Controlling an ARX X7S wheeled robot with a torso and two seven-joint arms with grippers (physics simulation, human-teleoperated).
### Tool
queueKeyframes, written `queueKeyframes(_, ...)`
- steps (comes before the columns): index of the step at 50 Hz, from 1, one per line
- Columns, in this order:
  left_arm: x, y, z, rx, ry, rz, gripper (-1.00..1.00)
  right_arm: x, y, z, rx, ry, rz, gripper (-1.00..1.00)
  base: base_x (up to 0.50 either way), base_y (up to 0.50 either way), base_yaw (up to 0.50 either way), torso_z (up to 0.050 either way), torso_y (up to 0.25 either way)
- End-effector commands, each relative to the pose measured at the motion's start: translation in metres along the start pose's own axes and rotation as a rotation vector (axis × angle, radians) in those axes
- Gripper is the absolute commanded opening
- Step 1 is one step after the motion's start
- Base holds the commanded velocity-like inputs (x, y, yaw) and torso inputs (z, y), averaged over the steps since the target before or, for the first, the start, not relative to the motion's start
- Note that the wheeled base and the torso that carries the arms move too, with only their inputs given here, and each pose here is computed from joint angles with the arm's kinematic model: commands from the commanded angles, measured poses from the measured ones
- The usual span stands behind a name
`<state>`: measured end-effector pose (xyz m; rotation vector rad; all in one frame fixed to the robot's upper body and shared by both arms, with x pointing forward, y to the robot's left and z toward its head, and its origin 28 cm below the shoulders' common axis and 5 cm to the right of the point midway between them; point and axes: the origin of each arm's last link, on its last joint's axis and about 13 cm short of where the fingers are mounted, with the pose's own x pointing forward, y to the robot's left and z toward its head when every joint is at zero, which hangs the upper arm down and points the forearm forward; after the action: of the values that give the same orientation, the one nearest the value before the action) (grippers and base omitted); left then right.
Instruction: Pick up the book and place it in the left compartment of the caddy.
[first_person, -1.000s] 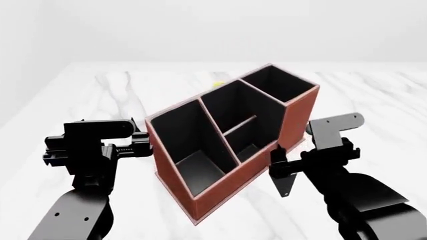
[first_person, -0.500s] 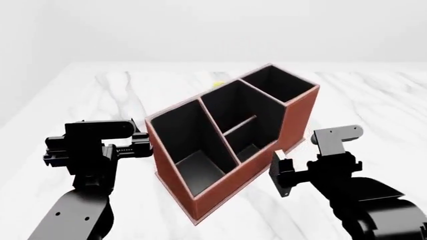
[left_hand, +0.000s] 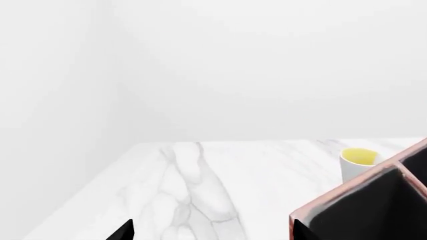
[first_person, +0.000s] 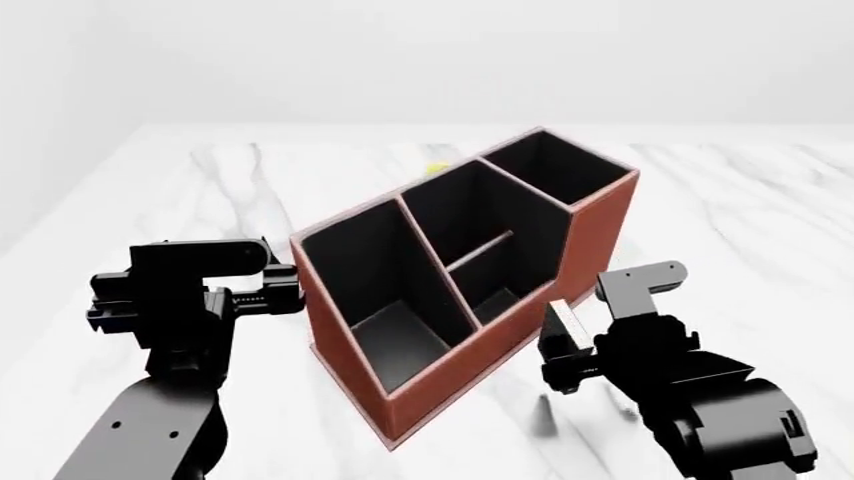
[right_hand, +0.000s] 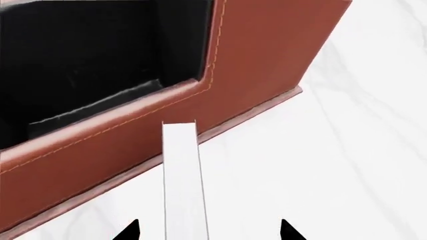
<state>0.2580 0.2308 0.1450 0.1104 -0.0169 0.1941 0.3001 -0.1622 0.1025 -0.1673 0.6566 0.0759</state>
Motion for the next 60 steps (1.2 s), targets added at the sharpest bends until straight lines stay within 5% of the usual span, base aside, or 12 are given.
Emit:
queueKeyframes(1,0.000,0.000,0.000,0.000,0.000,0.001,1.00,0.015,0.003,-0.001,0.001,0.061,0.004,1.00,0.00,0.00,0.00,0.000,0.000)
queueKeyframes(27,0.000,0.000,0.000,0.002,0.000,0.003,1.00,0.038,0.011,-0.016,-0.036,0.166,0.038,1.00,0.00,0.00,0.00,0.000,0.000)
queueKeyframes(28,0.000,0.000,0.000,0.002,0.000,0.003,1.00,0.039,0.011,-0.016,-0.025,0.160,0.025,-1.00,0.00,0.00,0.00,0.000,0.000)
queueKeyframes(46,0.000,0.000,-0.001,0.004,0.001,0.006,1.00,0.026,0.006,-0.008,-0.025,0.098,-0.016,-1.00,0.00,0.00,0.00,0.000,0.000)
queueKeyframes(60,0.000,0.001,0.000,0.001,0.000,0.011,1.00,-0.071,-0.006,-0.013,-0.028,-0.047,0.003,-1.00,0.00,0.00,0.00,0.000,0.001)
